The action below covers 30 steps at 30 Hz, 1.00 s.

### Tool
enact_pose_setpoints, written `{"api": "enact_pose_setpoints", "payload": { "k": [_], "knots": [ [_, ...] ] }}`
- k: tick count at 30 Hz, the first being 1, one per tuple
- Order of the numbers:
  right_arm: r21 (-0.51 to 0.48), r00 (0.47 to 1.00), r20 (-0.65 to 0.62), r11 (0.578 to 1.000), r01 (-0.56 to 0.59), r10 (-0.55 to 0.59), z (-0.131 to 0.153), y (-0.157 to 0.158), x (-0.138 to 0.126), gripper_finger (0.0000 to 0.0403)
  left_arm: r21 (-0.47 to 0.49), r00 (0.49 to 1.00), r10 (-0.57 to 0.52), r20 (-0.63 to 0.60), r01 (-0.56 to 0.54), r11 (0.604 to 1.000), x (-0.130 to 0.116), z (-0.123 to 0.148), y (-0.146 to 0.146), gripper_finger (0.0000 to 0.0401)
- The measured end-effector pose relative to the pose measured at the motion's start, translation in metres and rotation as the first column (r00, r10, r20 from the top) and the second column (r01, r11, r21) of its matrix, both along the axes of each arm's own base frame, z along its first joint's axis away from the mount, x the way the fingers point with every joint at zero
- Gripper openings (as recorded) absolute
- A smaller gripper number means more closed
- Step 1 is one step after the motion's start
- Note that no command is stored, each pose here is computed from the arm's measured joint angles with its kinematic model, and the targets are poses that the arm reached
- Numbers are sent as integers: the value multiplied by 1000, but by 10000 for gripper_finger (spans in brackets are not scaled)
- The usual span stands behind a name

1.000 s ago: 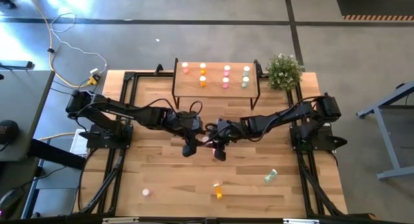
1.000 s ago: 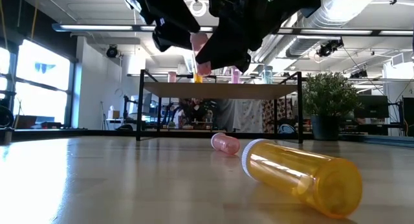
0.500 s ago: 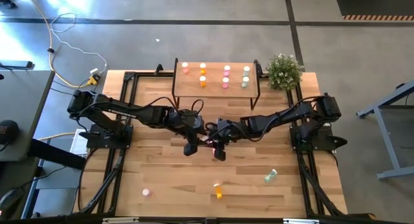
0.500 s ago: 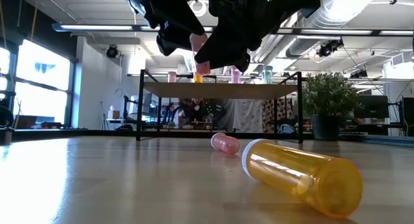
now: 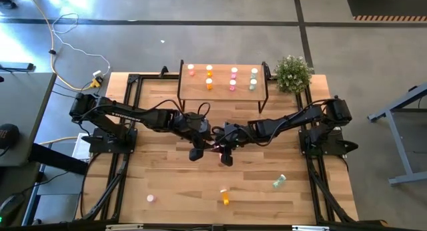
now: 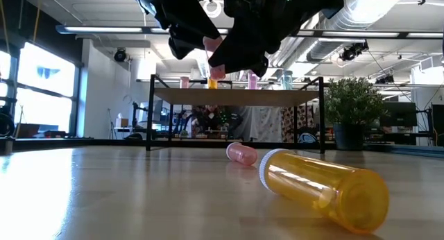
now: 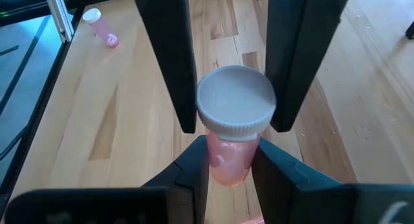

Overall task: Pick and place medicine bottles onto shelf by color
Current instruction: Put the right red pill bottle on the shelf aligned with the other red pill bottle

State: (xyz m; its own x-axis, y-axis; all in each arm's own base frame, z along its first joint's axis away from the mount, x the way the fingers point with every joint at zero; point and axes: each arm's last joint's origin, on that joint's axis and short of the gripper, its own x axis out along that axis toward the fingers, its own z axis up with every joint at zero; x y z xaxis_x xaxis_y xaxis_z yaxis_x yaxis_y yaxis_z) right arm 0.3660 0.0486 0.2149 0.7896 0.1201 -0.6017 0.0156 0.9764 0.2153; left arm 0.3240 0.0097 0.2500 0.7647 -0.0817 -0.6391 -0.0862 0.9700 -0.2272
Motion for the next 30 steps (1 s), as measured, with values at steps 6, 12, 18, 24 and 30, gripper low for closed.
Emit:
{"api": "enact_pose_setpoints", "payload": {
  "k": [6, 12, 18, 24, 30],
  "knots": [
    [0, 1000, 0, 1000, 0, 0, 0, 0, 0, 87, -5, 1000, -5, 1, 5, 1000, 0, 0, 0, 114],
    [0, 1000, 0, 1000, 0, 0, 0, 0, 0, 87, -8, 1000, -7, 1, 7, 1000, 0, 0, 0, 113],
    [-3, 1000, 1, 1000, 5, -5, 0, 0, 0, 110, -8, 1000, -9, 0, 9, 1000, 0, 0, 0, 112],
    [-2, 1000, -1, 1000, 14, -14, 0, 0, 0, 162, -12, 1000, -13, -15, 13, 1000, -1, -1, -1, 112],
    [12, 999, -7, 999, 44, -44, 8, -8, -5, 198, 17, 996, 21, -87, -20, 1000, -6, -6, 0, 111]
  ]
}}
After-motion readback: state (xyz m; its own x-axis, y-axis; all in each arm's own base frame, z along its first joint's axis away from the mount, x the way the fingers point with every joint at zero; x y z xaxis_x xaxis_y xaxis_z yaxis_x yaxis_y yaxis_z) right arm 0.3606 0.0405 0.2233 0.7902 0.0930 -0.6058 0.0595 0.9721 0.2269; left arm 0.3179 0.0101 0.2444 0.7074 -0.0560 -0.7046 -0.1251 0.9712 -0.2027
